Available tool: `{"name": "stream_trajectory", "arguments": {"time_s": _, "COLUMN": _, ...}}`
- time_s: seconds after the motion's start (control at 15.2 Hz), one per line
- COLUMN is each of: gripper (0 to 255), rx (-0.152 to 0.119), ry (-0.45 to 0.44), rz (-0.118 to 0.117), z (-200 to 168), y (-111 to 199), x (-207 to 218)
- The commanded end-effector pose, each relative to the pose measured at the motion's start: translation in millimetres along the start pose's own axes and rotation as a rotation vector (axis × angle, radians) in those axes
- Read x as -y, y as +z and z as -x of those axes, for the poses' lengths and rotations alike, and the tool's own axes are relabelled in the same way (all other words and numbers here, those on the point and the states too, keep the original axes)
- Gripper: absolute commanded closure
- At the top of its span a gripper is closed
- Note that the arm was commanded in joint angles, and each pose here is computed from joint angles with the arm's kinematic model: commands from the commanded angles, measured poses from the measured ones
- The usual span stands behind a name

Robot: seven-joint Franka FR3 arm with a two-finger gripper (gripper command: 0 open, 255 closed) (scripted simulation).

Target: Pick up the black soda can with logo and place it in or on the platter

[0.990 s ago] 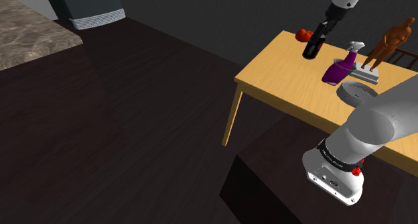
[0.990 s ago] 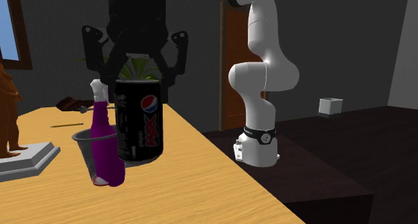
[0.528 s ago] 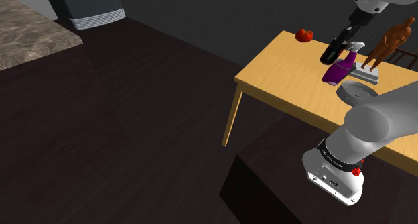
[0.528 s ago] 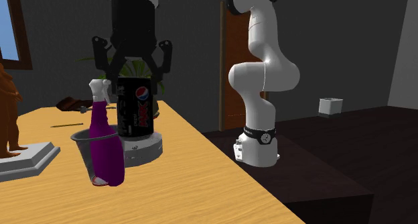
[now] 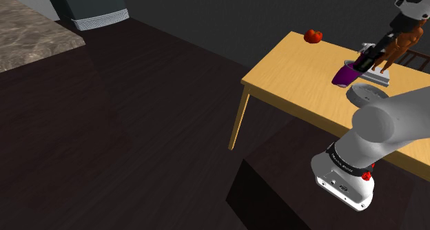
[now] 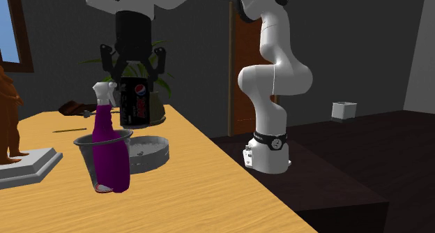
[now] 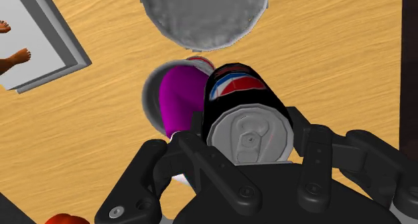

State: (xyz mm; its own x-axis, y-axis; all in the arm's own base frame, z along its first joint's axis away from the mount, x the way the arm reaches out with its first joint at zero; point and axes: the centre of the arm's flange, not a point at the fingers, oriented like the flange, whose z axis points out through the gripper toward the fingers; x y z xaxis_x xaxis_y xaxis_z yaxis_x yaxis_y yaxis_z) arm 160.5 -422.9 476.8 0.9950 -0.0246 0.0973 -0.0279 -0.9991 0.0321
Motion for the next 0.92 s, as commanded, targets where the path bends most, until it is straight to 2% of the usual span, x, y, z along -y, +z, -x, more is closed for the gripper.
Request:
{"name": "stream_trajectory", "arguments": {"time_s": 0.0, "gripper": 255, "rx": 0.000, "ry": -0.001, "rz": 0.000, "z": 23, "y": -7, "x": -7}}
{"name": "stream_trajectory", "arguments": {"time_s": 0.4, "gripper": 255, "rx": 0.000, "ry": -0.001, "rz": 0.000, "z": 98, "y": -19, "x": -36}}
{"name": "stream_trajectory", "arguments": {"time_s": 0.86, "gripper": 255, "rx": 0.000, "ry": -0.001, "rz": 0.000, "z": 101, "y": 17, "x": -35}}
